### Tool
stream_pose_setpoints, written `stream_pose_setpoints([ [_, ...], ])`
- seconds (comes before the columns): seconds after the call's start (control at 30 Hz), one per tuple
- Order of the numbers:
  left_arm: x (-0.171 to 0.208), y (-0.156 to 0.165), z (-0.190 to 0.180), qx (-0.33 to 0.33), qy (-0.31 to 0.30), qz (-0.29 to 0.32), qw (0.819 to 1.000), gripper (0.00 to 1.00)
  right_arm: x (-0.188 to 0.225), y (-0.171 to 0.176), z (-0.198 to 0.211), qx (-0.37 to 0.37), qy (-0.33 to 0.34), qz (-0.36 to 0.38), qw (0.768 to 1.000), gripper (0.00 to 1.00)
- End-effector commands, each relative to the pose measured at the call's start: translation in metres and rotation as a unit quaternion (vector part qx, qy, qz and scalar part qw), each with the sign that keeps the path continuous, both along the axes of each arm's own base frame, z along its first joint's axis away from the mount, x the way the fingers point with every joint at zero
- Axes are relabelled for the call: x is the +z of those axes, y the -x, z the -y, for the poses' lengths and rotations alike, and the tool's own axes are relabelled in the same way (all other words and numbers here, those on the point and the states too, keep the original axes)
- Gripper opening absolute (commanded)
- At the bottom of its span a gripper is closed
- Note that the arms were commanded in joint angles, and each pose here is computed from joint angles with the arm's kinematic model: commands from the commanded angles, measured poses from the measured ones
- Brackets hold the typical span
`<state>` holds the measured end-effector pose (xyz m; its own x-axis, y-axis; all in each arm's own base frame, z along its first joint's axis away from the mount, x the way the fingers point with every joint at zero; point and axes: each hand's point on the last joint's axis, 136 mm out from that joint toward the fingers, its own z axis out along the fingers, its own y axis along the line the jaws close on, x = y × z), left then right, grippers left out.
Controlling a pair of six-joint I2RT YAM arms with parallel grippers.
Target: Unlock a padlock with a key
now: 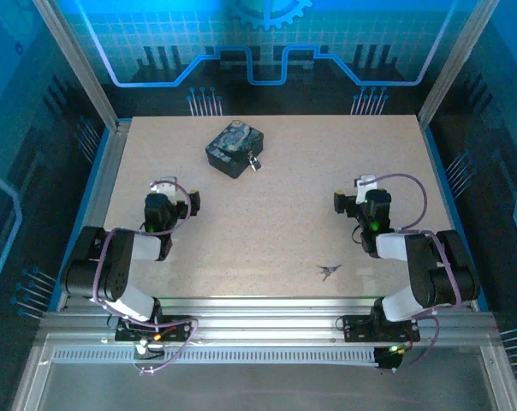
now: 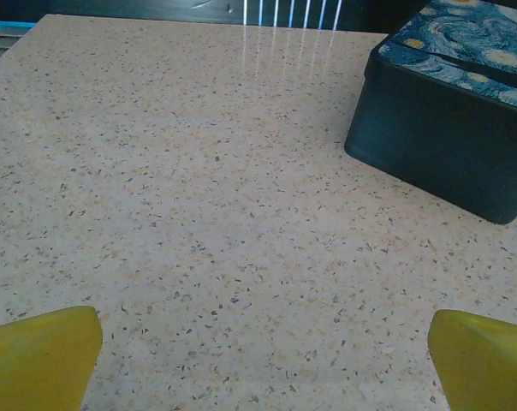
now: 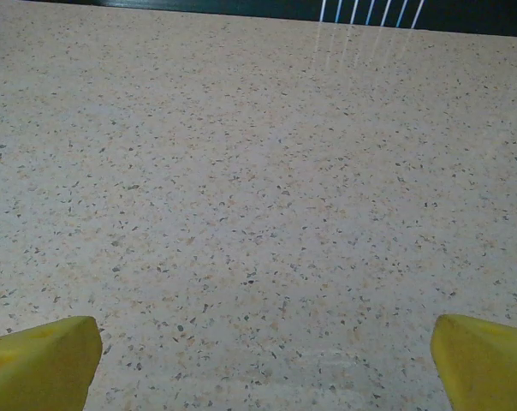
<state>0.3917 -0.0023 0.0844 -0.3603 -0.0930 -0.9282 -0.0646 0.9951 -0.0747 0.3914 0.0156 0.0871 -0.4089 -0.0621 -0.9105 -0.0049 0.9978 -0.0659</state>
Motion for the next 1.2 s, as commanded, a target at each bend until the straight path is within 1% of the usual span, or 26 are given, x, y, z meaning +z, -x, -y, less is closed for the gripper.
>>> stream_pose_setpoints([
  [0.0,0.011,-0.006,-0.001,-0.006,-0.004,0.019,1.000,0.99,0.009,-0.005,0.003,-0.001,0.002,0.020,1.000,1.00],
  [0.87,0.011,-0.007,-0.001,-0.007,-0.004,0.018,1.000,0.99,0.009,-0.005,0.003,-0.001,0.002,0.020,1.000,1.00],
  [1.1,0.012,-0.006,-0.003,-0.013,0.011,0.018,1.000,0.99,0.012,-0.006,0.002,0.003,0.004,0.022,1.000,1.00],
  [1.17,0.019,-0.007,-0.013,0.016,0.009,0.015,1.000,0.99,0.025,-0.008,0.000,0.000,0.009,-0.007,1.000,0.99],
])
